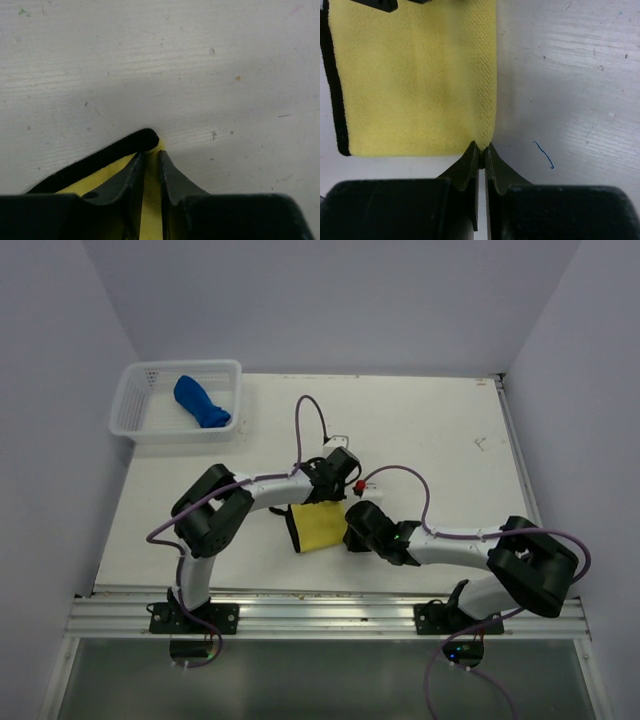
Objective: Roll the towels
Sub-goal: Roll the towel
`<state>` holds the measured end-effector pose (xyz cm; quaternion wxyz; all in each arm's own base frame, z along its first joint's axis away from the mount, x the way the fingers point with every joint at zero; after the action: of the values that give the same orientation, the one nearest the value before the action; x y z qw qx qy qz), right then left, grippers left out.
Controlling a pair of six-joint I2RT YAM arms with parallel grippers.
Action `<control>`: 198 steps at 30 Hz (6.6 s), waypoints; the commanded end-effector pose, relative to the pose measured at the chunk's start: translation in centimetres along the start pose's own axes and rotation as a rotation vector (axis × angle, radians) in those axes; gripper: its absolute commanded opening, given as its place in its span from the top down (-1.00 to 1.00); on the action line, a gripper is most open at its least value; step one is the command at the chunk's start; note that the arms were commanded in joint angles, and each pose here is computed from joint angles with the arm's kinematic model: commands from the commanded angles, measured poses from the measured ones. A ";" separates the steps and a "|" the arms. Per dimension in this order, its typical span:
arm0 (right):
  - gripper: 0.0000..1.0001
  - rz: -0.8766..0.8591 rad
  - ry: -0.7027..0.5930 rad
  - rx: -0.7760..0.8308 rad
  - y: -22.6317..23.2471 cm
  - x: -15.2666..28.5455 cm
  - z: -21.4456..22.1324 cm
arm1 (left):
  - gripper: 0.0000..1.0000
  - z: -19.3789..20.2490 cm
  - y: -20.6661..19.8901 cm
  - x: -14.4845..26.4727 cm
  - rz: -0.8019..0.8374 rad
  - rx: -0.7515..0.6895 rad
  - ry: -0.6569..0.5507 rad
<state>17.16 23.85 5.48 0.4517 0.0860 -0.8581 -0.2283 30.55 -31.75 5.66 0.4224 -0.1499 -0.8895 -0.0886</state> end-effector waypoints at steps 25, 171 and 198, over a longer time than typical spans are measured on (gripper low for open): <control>1.00 0.209 -0.112 0.491 4.0 2.2 2.6 | 1.00 -0.8 4.1 3.8 0.296 0.354 -0.304; 0.15 0.031 0.077 0.289 5.8 1.9 2.2 | 1.00 9.9 7.8 6.0 0.307 0.379 -0.342; 0.02 0.074 0.069 0.379 3.7 2.2 2.2 | 1.00 7.5 6.4 7.2 0.323 0.328 -0.365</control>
<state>13.73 26.88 6.30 0.4886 0.1411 -0.8600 -0.0424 22.04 -21.70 5.79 0.3048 -0.2306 -0.9090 0.1662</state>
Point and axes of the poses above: each gripper's point midway between its finger pads, its own x axis back along the fingers, its own y axis along the line the jaws close on, z = x × y, the point moved 5 cm from there along x, back along the fingers, and after that the axes turned 15 degrees about -x, right-handed, at the moved point
